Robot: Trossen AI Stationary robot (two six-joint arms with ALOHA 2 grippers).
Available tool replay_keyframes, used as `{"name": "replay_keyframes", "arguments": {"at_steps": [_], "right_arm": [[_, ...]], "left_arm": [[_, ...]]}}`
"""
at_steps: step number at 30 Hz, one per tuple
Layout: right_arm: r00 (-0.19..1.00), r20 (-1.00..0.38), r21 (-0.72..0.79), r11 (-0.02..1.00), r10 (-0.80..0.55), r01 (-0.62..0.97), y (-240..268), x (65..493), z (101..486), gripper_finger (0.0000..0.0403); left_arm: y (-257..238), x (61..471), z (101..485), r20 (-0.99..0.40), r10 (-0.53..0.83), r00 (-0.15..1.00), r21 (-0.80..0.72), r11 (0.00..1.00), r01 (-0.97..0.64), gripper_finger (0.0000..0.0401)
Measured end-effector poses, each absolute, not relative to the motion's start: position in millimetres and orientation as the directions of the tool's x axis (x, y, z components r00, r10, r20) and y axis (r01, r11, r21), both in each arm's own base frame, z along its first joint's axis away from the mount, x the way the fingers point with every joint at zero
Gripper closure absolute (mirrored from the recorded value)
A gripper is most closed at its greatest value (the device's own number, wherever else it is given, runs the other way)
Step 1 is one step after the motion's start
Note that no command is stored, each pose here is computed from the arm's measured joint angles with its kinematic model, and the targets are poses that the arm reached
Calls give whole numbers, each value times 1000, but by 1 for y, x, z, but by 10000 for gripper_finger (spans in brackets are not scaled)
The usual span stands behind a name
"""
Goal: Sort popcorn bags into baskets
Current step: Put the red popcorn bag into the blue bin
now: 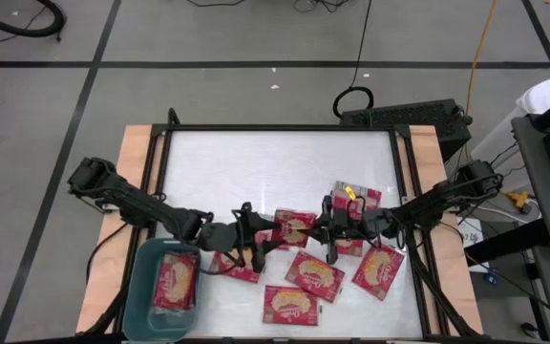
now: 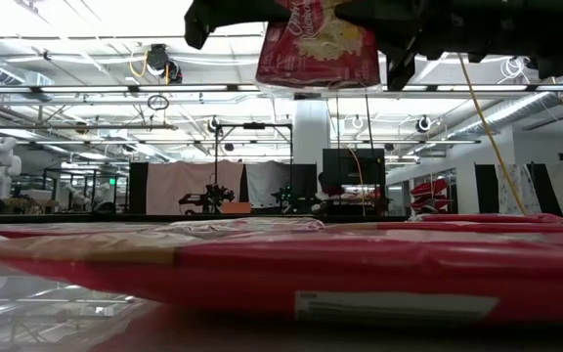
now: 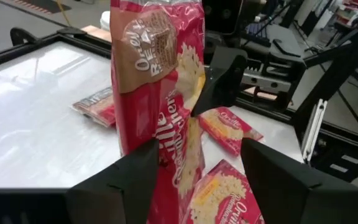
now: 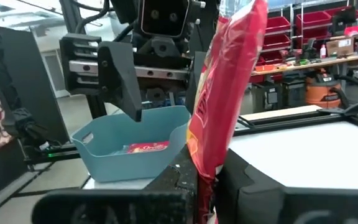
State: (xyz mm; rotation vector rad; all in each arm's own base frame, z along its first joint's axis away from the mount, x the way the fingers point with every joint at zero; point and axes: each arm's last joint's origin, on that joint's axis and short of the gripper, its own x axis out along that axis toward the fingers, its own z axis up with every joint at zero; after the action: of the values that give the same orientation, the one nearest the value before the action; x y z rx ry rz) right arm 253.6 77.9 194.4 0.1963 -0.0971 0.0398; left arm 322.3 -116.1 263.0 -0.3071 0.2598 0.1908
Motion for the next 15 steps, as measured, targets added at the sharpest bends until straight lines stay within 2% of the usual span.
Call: {"name": "replay_keyframes", "arguments": {"at_steps": [3,8,12,15], "right_arm": [[994,106,193,980,34,-54,78,254,195,391],[991,121,178,981,49,-71,78,253,197,391],[992,114,166,983,59,-78,79,254,196,391],[992,116,160,985,52,-70,79,254,196,391]], "left_arm": [[-116,322,263,-282,147,948,-271,936,-226,172],[-122,306,283,-246,118,962,-268,945,-185,204],[-121,289,291,-274,187,943,-222,942,-251,229],[-119,288,291,-289,191,938,-221,940,-259,238]]}}
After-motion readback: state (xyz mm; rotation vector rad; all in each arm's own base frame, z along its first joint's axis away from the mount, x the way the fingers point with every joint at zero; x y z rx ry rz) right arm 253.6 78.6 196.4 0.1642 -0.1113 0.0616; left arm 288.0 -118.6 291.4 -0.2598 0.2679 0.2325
